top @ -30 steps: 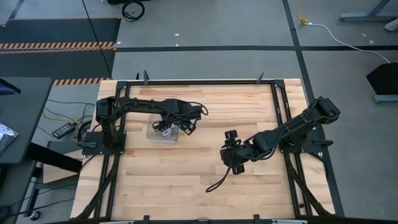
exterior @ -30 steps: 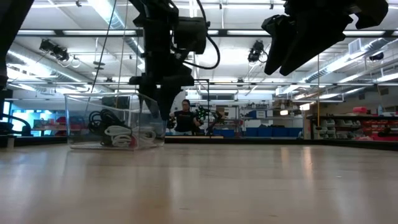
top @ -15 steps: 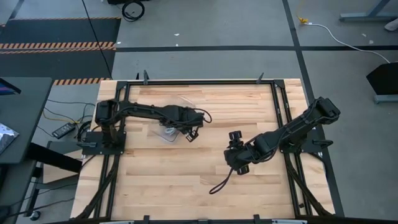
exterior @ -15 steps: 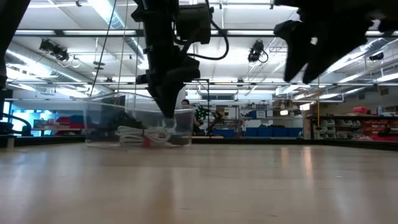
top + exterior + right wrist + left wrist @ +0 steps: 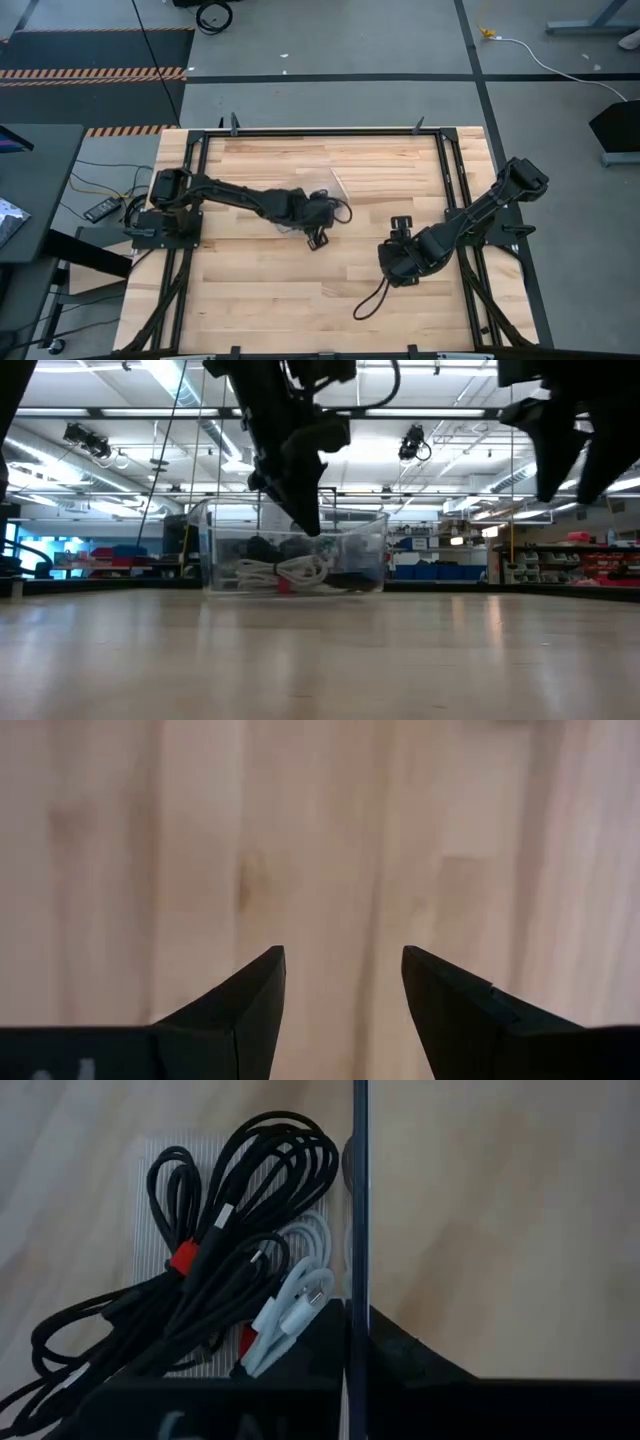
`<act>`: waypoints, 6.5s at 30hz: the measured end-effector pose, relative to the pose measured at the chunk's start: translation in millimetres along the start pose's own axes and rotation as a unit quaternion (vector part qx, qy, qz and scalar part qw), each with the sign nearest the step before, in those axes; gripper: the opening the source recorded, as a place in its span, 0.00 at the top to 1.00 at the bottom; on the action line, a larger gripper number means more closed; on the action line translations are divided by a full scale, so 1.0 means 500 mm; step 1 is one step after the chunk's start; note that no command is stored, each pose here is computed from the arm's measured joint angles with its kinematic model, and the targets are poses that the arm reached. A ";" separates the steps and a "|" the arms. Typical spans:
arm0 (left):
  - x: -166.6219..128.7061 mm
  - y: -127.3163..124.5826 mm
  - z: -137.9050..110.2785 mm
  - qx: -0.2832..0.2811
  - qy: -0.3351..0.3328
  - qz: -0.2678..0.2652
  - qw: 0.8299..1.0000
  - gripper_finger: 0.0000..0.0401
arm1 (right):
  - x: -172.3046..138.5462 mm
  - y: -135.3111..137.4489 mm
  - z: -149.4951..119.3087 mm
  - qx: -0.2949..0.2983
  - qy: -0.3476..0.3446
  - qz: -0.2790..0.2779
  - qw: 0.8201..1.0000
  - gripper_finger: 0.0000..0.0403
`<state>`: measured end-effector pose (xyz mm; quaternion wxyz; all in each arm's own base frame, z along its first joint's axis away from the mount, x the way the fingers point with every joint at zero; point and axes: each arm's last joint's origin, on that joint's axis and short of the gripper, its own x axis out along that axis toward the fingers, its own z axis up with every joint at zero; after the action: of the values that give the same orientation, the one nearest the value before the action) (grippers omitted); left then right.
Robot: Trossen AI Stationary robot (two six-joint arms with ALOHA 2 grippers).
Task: Pick and place USB-C Cables
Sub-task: Move the transparent bin to the center of the table, then return to Home Position
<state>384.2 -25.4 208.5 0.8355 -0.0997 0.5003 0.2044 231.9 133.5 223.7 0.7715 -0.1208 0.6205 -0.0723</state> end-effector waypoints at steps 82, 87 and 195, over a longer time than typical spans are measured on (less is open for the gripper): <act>0.008 -0.131 -0.040 0.174 -0.022 -0.042 0.984 0.77 | -0.056 0.116 -0.110 0.108 0.031 0.018 0.993 0.48; 0.004 -0.128 -0.042 0.176 -0.016 -0.039 0.983 0.77 | -0.056 0.116 -0.110 0.108 0.031 0.018 0.993 0.48; -0.200 -0.005 0.032 0.173 -0.069 -0.021 0.982 0.77 | -0.133 -0.134 0.034 0.094 -0.045 -0.003 0.995 0.73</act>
<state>356.5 -45.8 304.0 0.8767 0.0495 0.4671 0.1034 236.5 88.2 308.1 0.8061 -0.0531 0.5755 -0.1272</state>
